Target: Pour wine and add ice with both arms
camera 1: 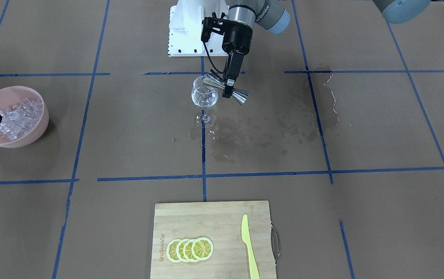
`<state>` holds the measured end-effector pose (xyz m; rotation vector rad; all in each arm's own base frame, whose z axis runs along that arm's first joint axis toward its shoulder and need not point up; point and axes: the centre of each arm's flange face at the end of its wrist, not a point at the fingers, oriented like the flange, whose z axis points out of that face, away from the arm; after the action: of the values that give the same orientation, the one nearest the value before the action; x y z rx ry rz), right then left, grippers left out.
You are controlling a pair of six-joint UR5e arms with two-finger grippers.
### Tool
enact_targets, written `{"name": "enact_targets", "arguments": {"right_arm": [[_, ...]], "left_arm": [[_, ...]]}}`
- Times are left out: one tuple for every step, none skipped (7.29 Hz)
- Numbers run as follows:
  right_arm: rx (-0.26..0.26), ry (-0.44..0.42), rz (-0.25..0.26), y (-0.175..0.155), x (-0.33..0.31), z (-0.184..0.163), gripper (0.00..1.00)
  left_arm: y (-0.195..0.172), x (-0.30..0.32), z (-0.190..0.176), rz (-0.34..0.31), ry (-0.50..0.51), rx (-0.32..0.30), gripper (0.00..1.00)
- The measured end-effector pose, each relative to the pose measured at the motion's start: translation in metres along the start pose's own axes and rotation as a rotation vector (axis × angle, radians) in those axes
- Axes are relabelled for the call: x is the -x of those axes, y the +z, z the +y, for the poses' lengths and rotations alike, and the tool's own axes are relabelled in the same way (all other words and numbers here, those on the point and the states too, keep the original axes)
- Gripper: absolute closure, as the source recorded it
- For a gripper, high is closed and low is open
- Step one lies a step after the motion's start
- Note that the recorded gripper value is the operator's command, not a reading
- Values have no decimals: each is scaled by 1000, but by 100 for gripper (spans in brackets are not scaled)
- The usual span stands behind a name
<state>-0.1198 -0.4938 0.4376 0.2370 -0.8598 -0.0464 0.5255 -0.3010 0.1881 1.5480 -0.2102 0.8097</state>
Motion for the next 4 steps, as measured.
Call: {"name": "enact_targets", "arguments": {"right_arm": [[0,0,0,0,0,0,0],[0,0,0,0,0,0,0],[1,1,-1,0,0,0,0],[1,1,-1,0,0,0,0]], "left_arm": [[0,0,0,3,42,6,100],[1,0,-1,11,81,17,100],[0,-1,-2,20,109,25,100],[0,-2,-2,26,129,31,100]]}}
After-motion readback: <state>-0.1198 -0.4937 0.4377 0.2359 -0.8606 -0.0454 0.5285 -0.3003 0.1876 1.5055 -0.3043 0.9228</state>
